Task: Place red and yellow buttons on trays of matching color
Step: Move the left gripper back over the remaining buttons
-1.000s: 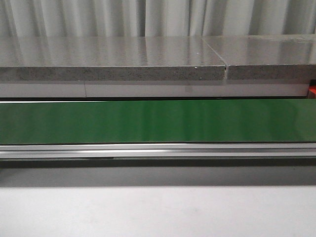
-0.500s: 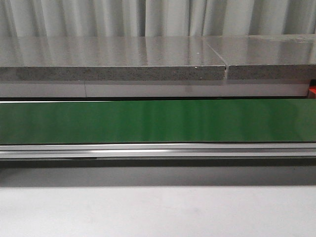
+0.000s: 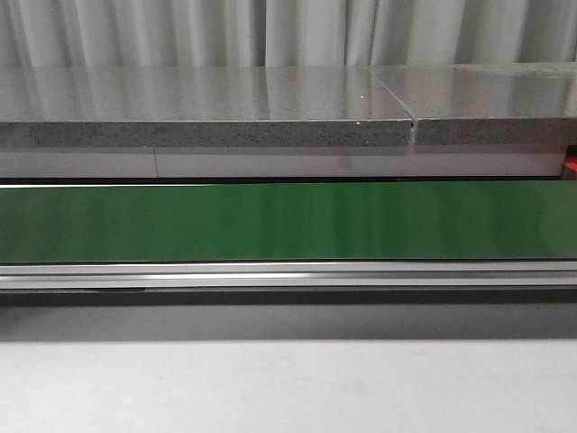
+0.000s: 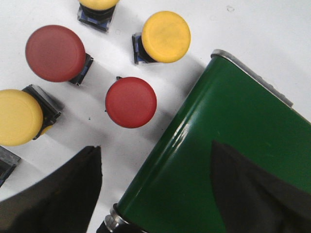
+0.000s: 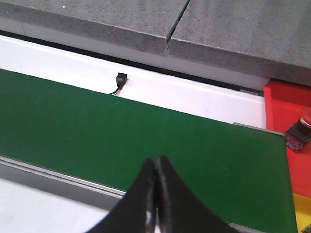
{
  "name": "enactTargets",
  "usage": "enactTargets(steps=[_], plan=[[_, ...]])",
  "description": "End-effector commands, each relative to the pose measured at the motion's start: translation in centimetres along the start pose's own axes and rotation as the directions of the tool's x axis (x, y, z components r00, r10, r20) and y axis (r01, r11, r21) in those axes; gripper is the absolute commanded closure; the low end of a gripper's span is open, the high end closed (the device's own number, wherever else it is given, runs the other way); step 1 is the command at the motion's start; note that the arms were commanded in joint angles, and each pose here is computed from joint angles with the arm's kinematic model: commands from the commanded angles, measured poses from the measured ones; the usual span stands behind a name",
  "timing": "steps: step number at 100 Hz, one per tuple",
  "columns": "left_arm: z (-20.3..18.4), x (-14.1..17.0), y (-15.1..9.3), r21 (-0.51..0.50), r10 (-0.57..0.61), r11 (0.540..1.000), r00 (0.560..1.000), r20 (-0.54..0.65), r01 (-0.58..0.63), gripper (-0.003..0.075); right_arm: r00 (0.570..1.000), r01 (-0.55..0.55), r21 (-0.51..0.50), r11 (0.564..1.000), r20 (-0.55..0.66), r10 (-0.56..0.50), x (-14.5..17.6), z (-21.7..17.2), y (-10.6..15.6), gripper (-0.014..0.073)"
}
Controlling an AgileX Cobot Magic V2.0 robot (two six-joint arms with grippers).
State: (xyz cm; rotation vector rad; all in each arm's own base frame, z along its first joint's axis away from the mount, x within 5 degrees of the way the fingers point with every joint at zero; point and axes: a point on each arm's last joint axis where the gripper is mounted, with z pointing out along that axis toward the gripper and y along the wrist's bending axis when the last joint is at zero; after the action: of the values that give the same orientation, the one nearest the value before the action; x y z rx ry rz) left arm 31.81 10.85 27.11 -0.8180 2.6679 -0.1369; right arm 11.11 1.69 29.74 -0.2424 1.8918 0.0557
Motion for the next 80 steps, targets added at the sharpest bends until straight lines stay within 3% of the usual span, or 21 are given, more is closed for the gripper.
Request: enactTargets(steps=[1, 41, 80], plan=[[-1.7, -1.5, -0.3, 0.029, -0.038, 0.999, 0.998, 0.051, 0.037, 0.0251, 0.996, 0.0, 0.018, 1.0, 0.085, -0.001, -1.3, -0.3, -0.2, 0.066], [1.9, -3.4, -0.3, -0.024, -0.047, 0.999, 0.991, -0.125, 0.045, 0.0253, 0.996, 0.0, 0.018, 1.0, 0.085, -0.001, -1.3, -0.3, -0.2, 0.066], [4.1, -4.1, 0.2, -0.077, -0.047, 0.996, 0.989, -0.143, 0.036, 0.0253, 0.996, 0.0, 0.018, 1.0, 0.085, -0.001, -1.3, -0.3, -0.2, 0.066]])
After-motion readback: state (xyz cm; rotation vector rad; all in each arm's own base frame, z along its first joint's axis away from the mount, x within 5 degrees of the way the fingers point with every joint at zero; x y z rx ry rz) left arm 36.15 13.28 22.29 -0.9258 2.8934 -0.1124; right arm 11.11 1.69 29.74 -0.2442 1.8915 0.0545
